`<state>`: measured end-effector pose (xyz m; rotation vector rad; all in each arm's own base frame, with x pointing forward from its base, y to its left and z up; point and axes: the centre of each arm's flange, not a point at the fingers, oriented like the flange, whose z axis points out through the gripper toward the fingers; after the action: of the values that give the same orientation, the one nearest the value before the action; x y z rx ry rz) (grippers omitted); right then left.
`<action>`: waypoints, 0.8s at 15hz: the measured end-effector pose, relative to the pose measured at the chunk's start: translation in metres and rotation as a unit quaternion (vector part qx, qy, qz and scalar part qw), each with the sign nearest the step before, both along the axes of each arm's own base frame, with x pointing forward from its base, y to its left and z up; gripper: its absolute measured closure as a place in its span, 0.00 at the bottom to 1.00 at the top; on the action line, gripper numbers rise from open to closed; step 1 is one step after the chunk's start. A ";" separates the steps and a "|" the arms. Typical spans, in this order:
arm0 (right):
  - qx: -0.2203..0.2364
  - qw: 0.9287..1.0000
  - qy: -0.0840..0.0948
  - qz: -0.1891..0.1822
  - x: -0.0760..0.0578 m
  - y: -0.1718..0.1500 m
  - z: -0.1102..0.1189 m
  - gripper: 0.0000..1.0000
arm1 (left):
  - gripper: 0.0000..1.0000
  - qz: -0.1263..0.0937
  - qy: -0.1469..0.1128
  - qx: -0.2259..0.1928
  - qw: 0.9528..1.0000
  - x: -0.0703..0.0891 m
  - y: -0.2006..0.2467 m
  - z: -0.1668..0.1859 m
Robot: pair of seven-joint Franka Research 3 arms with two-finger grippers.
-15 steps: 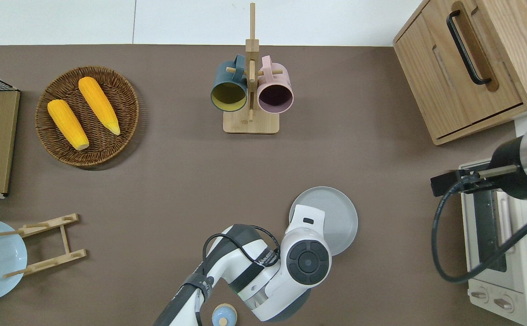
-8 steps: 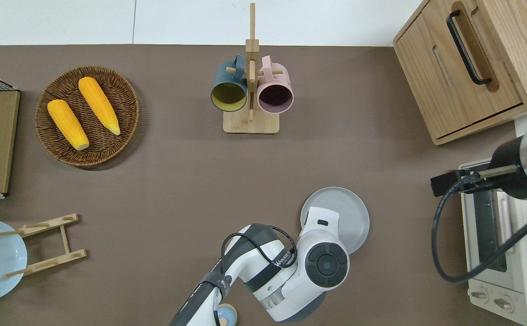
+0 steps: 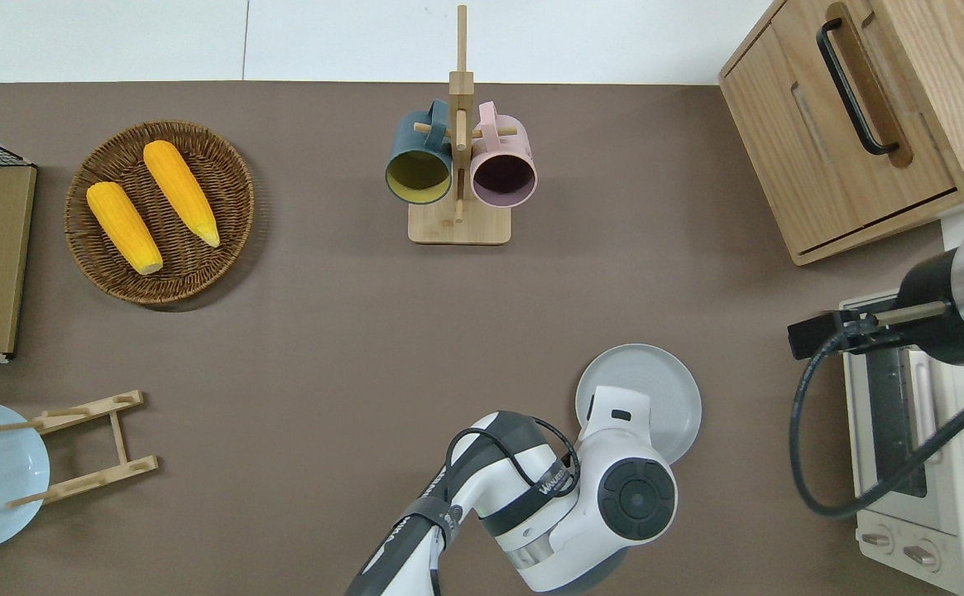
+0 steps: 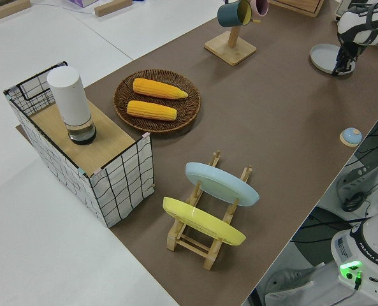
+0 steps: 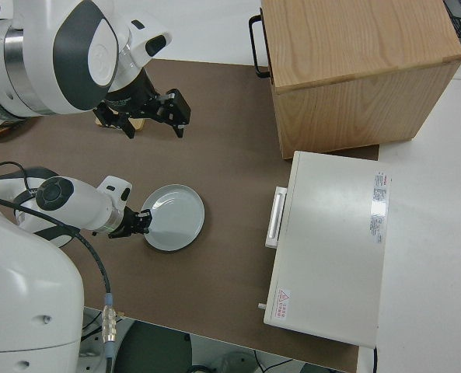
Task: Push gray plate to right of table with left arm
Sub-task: 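Keep pushing the gray plate with the left gripper toward the toaster oven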
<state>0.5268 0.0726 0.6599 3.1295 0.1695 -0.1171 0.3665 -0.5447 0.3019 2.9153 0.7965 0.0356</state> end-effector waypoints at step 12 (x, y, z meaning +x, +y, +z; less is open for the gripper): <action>0.000 1.000 0.000 0.000 0.000 0.000 0.000 0.01 | 0.62 0.009 -0.004 0.004 1.000 0.005 -0.022 -0.007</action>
<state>0.5268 0.0726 0.6599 3.1295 0.1696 -0.1171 0.3711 -0.5663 0.2947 2.9141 0.8223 0.0511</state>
